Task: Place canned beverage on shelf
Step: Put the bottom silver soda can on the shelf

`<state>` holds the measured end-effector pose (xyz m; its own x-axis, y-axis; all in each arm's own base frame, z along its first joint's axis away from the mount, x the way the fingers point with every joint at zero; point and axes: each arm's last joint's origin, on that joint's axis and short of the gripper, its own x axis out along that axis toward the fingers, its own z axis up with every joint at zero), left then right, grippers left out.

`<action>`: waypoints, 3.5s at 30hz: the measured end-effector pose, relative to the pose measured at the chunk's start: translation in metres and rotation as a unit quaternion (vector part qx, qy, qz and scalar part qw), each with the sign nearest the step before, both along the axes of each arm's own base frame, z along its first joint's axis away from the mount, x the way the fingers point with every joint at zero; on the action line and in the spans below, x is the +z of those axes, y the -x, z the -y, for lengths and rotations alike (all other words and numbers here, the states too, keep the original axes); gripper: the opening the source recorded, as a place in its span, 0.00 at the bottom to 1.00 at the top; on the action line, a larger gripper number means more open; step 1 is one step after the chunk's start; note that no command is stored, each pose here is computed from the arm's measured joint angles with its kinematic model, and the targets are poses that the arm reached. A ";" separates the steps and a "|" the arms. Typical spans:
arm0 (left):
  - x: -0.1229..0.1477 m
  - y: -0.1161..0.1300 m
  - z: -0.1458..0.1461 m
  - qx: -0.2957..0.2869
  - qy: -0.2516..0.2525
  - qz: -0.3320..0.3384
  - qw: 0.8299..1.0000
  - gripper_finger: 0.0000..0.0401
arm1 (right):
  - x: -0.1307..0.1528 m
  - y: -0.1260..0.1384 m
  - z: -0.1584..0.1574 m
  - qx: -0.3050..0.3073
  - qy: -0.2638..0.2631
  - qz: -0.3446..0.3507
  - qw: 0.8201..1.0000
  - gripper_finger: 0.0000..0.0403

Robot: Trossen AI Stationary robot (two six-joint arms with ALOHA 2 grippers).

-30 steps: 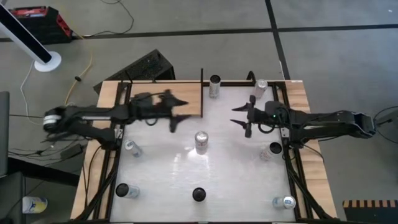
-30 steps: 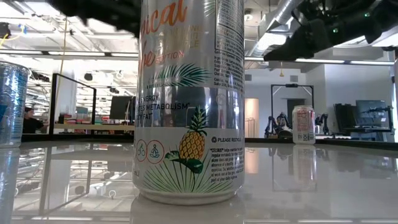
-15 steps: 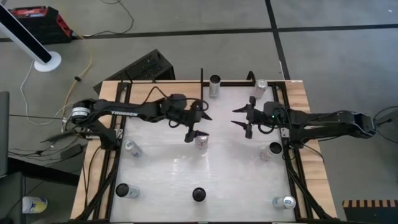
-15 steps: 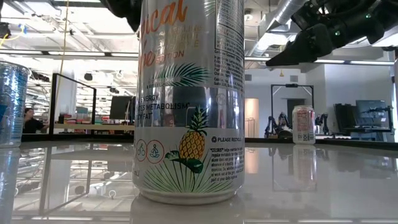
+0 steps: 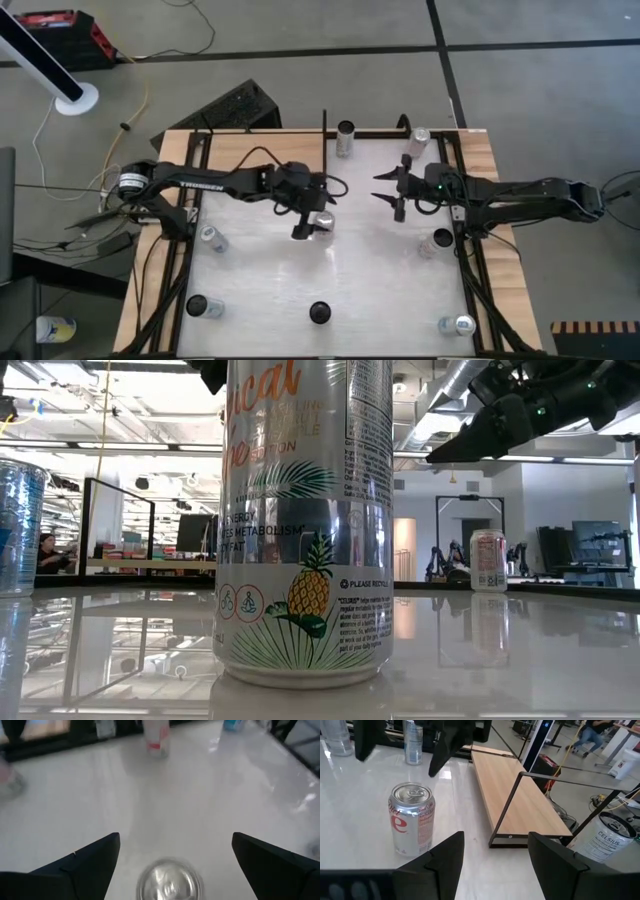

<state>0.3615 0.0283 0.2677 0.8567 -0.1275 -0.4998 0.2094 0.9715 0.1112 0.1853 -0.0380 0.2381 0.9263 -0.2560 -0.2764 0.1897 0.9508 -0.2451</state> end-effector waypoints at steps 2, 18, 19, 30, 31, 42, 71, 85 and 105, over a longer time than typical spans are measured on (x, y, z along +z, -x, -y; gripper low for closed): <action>-0.004 -0.004 0.001 0.015 -0.002 -0.002 1.000 0.93 | 0.000 0.000 0.000 0.000 0.000 0.000 1.000 0.61; -0.046 -0.014 -0.001 0.055 0.010 -0.096 0.994 0.93 | -0.003 -0.001 -0.002 0.006 -0.002 -0.008 1.000 0.61; -0.048 -0.013 -0.001 0.054 0.010 -0.105 0.993 0.93 | -0.003 -0.002 -0.002 0.006 -0.003 -0.009 1.000 0.61; -0.049 -0.011 -0.001 0.041 -0.004 -0.113 0.993 0.83 | -0.006 -0.005 -0.001 0.006 0.000 -0.015 1.000 0.61; -0.049 -0.011 0.000 0.040 -0.004 -0.115 0.993 0.80 | -0.006 -0.005 -0.001 0.006 0.000 -0.016 1.000 0.61; -0.025 0.010 0.001 0.042 -0.010 -0.126 0.991 0.70 | -0.006 -0.005 -0.001 0.005 -0.002 -0.017 1.000 0.61; 0.039 0.086 -0.231 0.168 -0.049 -0.056 0.983 0.70 | -0.006 -0.005 -0.001 0.004 0.001 -0.016 1.000 0.61; 0.016 0.061 -0.273 0.132 -0.032 -0.096 0.986 0.70 | -0.007 -0.003 0.002 -0.003 0.008 -0.027 1.000 0.61; 0.002 0.061 -0.276 0.137 -0.012 -0.103 0.985 0.70 | -0.007 -0.004 0.002 -0.002 0.009 -0.027 1.000 0.61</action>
